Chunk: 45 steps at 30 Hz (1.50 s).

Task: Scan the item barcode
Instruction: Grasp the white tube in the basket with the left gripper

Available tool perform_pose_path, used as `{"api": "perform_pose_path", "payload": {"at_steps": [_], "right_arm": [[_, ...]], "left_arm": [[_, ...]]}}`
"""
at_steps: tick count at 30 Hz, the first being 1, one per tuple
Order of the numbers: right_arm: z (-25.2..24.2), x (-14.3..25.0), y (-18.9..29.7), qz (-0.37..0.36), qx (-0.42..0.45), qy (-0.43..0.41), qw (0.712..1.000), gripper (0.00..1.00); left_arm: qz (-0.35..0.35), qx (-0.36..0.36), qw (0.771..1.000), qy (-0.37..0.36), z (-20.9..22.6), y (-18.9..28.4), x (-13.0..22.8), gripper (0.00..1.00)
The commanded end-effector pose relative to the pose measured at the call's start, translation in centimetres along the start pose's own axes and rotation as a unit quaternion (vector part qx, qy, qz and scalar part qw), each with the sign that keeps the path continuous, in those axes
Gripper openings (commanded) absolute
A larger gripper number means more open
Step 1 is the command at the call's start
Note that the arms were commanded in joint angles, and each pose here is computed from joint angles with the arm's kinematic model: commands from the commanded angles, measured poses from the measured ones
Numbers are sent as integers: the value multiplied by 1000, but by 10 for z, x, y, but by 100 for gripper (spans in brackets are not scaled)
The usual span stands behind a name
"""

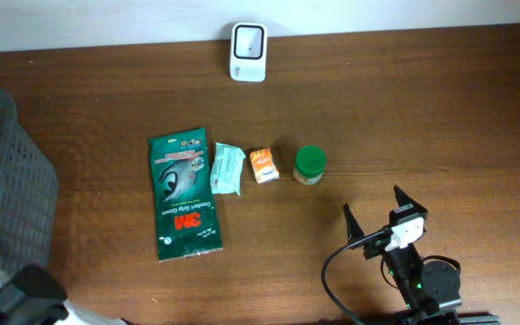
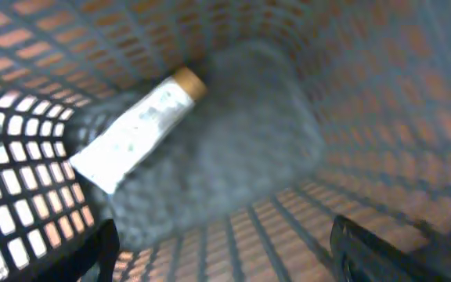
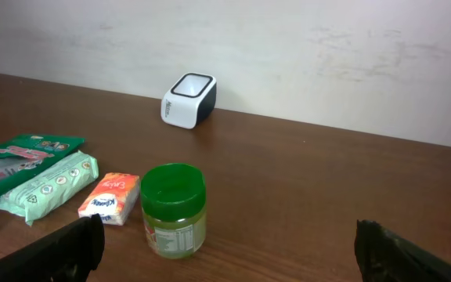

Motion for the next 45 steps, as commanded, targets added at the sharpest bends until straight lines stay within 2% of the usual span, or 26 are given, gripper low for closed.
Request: {"api": "perform_pose_path", "payload": {"at_steps": [1, 4, 5, 9, 11, 12, 15, 20, 23, 25, 27, 29, 30, 35, 39, 45], "right_arm": [[1, 2, 0, 1, -3, 1, 1000, 98], [1, 2, 0, 1, -3, 1, 1000, 98], [1, 2, 0, 1, -3, 1, 1000, 98], [1, 2, 0, 1, -3, 1, 1000, 98], [1, 2, 0, 1, -3, 1, 1000, 98], [1, 2, 0, 1, -3, 1, 1000, 98], [1, 2, 0, 1, -3, 1, 1000, 98], [1, 2, 0, 1, -3, 1, 1000, 98], [1, 2, 0, 1, -3, 1, 1000, 98], [1, 2, 0, 1, -3, 1, 1000, 98], [1, 2, 0, 1, -3, 1, 1000, 98], [1, 2, 0, 1, -3, 1, 1000, 99], [1, 2, 0, 1, -3, 1, 1000, 98], [1, 2, 0, 1, -3, 1, 1000, 98], [1, 2, 0, 1, -3, 1, 1000, 98], [1, 2, 0, 1, -3, 1, 1000, 99]], "left_arm": [[22, -35, 999, 34, 31, -42, -5, 84], [47, -57, 997, 13, 49, -99, 5, 84], [53, -63, 997, -4, 53, -113, 10, 79], [45, -68, 984, -158, 62, -169, 21, 74], [37, -75, 979, -187, 67, -186, 24, 76], [30, -81, 978, -189, 70, -193, 24, 79], [37, -117, 960, -254, 95, -217, 37, 82], [22, -131, 963, -236, 124, -235, 34, 82], [36, -142, 966, -212, 149, -250, 36, 82], [59, -113, 970, -207, 147, -264, 47, 82], [71, -107, 969, -209, 146, -271, 53, 70], [73, -92, 971, -208, 141, -272, 55, 48], [74, -89, 971, -207, 140, -272, 56, 33], [73, -62, 972, -216, 123, -269, 58, 0], [21, -36, 967, -251, 78, -239, 42, 0], [-112, 23, 951, -286, 7, -147, 11, 0]]}}
Point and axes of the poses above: each gripper's point midway between its finger pads, its own y axis back along the fingers, its own z axis along the line the jaws close on, x = y × z, the point moved 1 cm from there along y, back along the fingers, and after that the axes turned 11 degrees about y, right-handed, at the moved point
